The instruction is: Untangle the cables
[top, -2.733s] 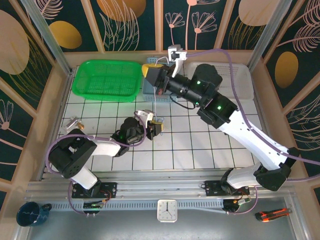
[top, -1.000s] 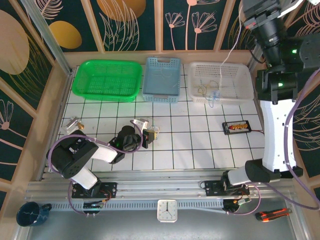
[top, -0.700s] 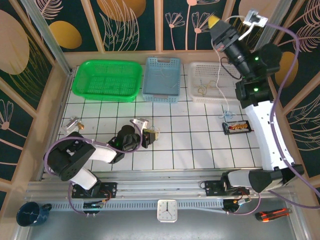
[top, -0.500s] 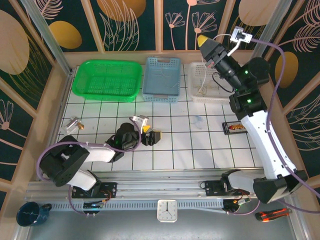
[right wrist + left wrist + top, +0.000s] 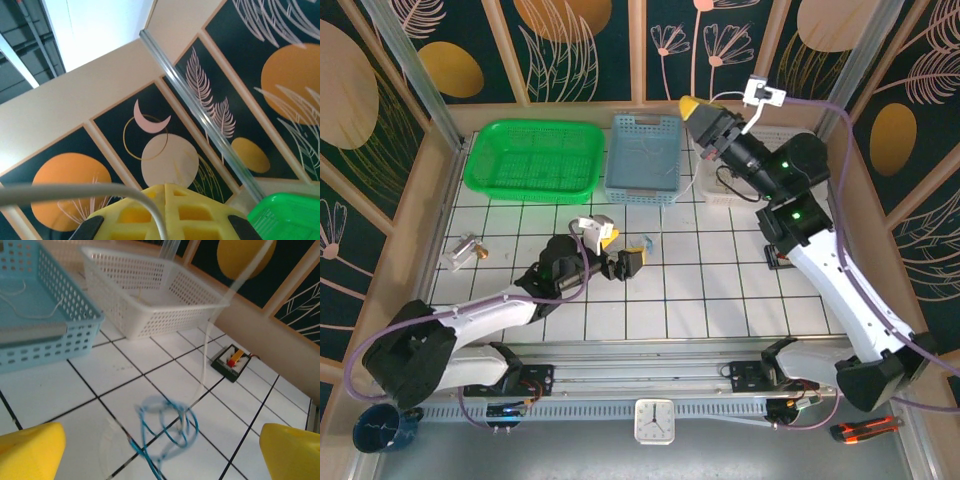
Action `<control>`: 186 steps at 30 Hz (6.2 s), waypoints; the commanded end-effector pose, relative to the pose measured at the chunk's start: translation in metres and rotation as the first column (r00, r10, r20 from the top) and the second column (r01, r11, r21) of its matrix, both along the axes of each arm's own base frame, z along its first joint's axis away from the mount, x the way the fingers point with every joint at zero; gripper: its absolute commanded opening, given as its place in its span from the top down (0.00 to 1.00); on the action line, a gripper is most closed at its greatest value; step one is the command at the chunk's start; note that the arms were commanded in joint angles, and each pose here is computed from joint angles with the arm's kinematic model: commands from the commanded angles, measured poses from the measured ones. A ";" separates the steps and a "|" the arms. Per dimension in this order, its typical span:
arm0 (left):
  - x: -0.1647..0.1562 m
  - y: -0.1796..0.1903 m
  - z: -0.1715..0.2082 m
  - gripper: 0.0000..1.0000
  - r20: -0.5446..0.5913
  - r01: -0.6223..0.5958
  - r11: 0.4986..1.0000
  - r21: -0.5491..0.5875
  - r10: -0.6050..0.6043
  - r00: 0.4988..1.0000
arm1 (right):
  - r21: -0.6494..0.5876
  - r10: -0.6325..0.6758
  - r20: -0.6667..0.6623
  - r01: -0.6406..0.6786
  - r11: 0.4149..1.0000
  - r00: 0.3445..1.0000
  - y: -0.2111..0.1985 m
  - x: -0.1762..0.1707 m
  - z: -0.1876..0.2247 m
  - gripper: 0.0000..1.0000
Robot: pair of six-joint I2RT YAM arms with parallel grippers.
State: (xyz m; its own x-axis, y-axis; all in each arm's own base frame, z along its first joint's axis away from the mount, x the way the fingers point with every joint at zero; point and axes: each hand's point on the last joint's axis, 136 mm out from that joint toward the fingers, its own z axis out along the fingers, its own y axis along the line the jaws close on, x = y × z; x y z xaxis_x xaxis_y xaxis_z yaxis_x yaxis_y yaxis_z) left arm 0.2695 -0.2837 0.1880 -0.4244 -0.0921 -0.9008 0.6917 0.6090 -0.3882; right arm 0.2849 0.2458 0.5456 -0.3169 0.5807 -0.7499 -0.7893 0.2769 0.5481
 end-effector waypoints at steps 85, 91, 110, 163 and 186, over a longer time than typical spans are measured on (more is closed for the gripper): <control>0.000 -0.038 -0.084 0.89 -0.162 0.146 0.989 0.027 -0.140 0.977 | 0.212 -0.152 0.360 0.078 0.974 0.920 -0.046 -0.071 0.167 1.00; -0.002 -0.035 -0.090 0.83 -0.172 0.141 0.989 0.038 -0.132 0.976 | 0.229 -0.206 0.370 0.126 0.965 0.906 -0.065 -0.066 0.177 1.00; -0.005 -0.030 -0.112 1.00 -0.212 0.133 0.989 0.064 -0.117 0.970 | 0.261 -0.264 0.415 0.164 0.951 0.871 -0.092 -0.064 0.212 1.00; -0.002 -0.027 -0.126 1.00 -0.236 0.113 0.989 0.091 -0.088 0.968 | 0.280 -0.351 0.450 0.243 0.929 0.821 -0.142 -0.068 0.246 1.00; -0.001 -0.044 -0.078 0.32 -0.185 0.174 0.985 0.013 -0.168 0.968 | 0.224 -0.173 0.313 0.104 0.969 0.934 -0.107 -0.021 0.179 1.00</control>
